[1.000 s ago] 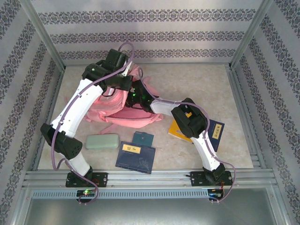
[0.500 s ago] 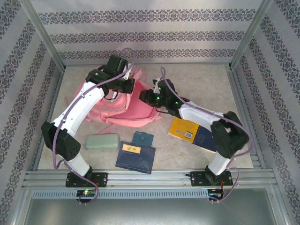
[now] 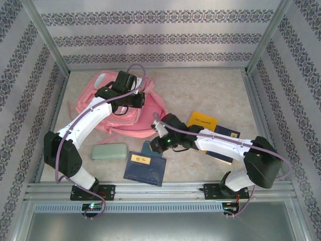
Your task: Pack the student bag
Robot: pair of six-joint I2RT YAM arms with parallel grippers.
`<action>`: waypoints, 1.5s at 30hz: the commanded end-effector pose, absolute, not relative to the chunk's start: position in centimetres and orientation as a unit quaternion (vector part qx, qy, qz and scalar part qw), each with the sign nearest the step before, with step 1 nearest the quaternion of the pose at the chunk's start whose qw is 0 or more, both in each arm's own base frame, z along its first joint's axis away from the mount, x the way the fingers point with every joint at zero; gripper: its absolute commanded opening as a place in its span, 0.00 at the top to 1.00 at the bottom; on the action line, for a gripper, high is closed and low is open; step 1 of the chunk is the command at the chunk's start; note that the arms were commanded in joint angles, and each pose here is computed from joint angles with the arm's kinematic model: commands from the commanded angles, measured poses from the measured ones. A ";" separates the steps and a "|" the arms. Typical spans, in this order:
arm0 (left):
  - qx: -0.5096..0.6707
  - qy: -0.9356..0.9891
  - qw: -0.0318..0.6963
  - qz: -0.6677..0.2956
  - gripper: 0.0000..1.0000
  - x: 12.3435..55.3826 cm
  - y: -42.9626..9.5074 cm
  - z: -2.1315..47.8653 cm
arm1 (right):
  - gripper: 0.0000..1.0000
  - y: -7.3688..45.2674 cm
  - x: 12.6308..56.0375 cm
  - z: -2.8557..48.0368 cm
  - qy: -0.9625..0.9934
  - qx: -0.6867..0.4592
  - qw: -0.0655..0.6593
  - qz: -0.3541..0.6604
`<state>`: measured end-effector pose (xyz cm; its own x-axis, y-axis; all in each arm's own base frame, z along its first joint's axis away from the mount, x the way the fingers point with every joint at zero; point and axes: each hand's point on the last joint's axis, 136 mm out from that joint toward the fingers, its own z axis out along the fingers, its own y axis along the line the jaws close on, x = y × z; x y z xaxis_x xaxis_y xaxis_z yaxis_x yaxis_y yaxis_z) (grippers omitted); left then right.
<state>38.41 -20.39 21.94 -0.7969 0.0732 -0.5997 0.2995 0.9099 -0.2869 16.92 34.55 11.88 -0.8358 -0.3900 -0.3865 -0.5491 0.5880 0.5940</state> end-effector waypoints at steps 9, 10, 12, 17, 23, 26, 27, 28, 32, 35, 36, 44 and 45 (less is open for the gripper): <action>0.086 0.905 0.352 -0.223 1.00 39.1 -20.4 25.2 | 1.00 34.3 13.6 2.4 0.919 -0.341 0.034 0.194; 0.086 0.905 0.352 -0.222 1.00 39.2 -20.4 25.1 | 1.00 33.7 14.2 1.8 0.925 -0.336 0.041 0.172; 0.085 0.906 0.352 -0.218 1.00 39.2 -20.3 25.0 | 1.00 32.5 15.2 1.3 0.933 -0.328 0.053 0.137; 0.085 0.906 0.355 -0.216 1.00 39.2 -20.2 25.2 | 1.00 29.4 18.3 2.0 0.948 -0.289 0.093 0.095; 0.084 0.905 0.356 -0.216 1.00 39.1 -20.1 25.3 | 0.99 30.4 19.4 4.7 0.933 -0.312 0.122 0.133; 0.083 0.906 0.356 -0.213 1.00 39.2 -20.0 25.2 | 0.79 30.7 20.3 6.8 0.928 -0.291 0.144 0.184; 0.082 0.906 0.356 -0.213 1.00 39.2 -20.0 25.2 | 0.71 30.7 20.7 7.4 0.928 -0.277 0.147 0.202; 0.082 0.906 0.355 -0.215 1.00 39.2 -20.1 25.1 | 0.68 30.5 21.3 7.9 0.929 -0.259 0.149 0.219; 0.080 0.908 0.351 -0.217 1.00 39.2 -20.2 25.0 | 0.52 29.9 23.6 7.9 0.945 -0.212 0.149 0.201; 0.071 0.910 0.355 -0.202 1.00 39.5 -19.4 24.9 | 0.51 29.1 24.9 6.5 0.958 -0.188 0.151 0.155; 0.068 0.911 0.355 -0.198 1.00 39.5 -19.2 24.8 | 0.50 29.1 25.2 6.1 0.960 -0.184 0.150 0.148; 0.034 0.911 0.350 -0.212 1.00 40.4 -17.9 24.5 | 0.34 30.0 27.5 3.7 0.970 -0.154 0.148 0.113; 0.032 0.910 0.349 -0.219 1.00 40.5 -17.9 24.6 | 0.34 30.0 27.8 3.4 0.971 -0.152 0.151 0.106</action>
<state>39.15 -19.30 22.43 -0.7984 -0.0063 -0.6021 0.2494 0.9066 -0.3403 26.61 29.74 3.37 -0.9085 -0.2911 -0.2998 -0.3591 0.9108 0.2038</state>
